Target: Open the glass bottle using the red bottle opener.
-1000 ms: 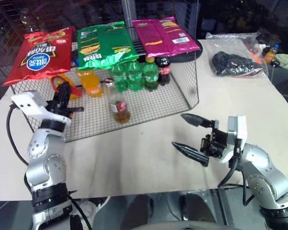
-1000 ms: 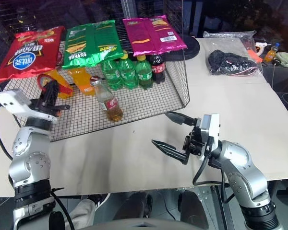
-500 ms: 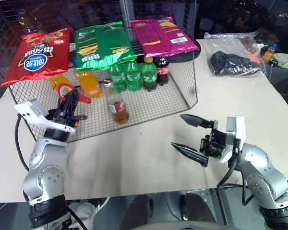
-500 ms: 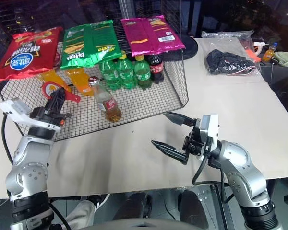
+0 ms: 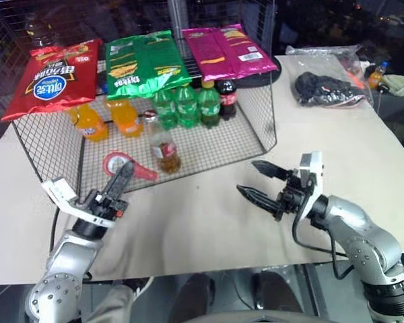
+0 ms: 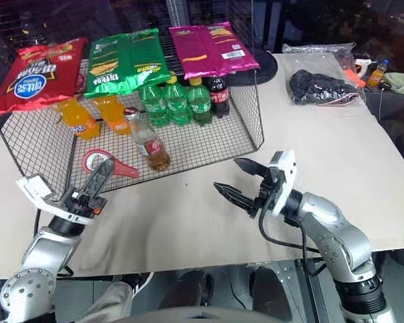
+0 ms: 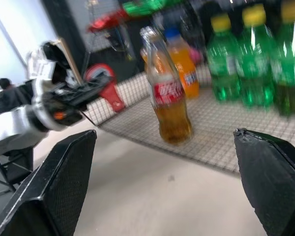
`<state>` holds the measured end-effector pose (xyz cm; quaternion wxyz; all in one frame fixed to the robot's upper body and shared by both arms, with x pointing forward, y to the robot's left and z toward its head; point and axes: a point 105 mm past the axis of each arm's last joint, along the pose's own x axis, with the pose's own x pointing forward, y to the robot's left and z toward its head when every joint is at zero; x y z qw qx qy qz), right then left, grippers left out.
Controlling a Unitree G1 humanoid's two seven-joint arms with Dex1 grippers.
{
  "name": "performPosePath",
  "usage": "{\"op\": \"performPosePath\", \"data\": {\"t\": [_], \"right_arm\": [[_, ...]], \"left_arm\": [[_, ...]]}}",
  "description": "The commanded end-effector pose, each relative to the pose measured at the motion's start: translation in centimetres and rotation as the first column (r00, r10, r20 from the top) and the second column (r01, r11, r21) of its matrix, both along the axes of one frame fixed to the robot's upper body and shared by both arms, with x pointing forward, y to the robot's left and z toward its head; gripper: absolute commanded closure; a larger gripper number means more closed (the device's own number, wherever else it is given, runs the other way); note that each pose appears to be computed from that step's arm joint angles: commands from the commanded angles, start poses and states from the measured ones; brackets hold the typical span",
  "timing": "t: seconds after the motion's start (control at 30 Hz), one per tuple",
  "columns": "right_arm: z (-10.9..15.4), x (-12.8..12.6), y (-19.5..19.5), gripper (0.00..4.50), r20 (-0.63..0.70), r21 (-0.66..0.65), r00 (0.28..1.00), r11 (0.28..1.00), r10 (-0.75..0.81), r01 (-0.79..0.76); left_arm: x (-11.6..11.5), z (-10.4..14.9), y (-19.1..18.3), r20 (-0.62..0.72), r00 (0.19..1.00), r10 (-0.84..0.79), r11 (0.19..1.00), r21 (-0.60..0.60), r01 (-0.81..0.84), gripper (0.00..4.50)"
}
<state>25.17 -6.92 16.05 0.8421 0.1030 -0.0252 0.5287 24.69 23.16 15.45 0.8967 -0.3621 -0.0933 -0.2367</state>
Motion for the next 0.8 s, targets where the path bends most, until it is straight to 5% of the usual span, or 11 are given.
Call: {"op": "performPosePath", "data": {"t": [0.03, 0.3, 0.57, 0.67, 0.8], "right_arm": [[-0.7, -1.8, 1.7, 0.0, -0.162, -0.094, 0.981, 0.988, 0.107, -0.123], [-1.4, -3.2, 3.3, 0.0, -0.363, -0.052, 0.898, 0.957, 0.247, -0.284], [-1.1, -3.6, 3.7, 0.0, -0.41, -0.03, 0.857, 0.935, 0.311, -0.354], [-1.1, -3.8, 3.9, 0.84, -0.423, -0.029, 0.845, 0.927, 0.327, -0.374], [-1.0, -3.9, 3.8, 2.6, -0.431, -0.027, 0.838, 0.923, 0.335, -0.383]], "left_arm": [[-1.3, 0.7, -5.6, 0.017, 0.943, -0.333, 0.942, -0.047, 0.333, 4.45], [-1.3, -0.2, -12.4, 0.008, 0.747, -0.665, 0.742, -0.107, 0.662, 4.45], [-0.9, -1.0, -13.9, 0.012, 0.68, -0.733, 0.676, -0.096, 0.73, 4.45], [-0.7, -1.4, -14.3, 0.015, 0.676, -0.737, 0.671, -0.101, 0.734, 4.5], [-0.8, -1.9, -14.5, 0.007, 0.671, -0.741, 0.668, -0.097, 0.738, 4.5]]}}
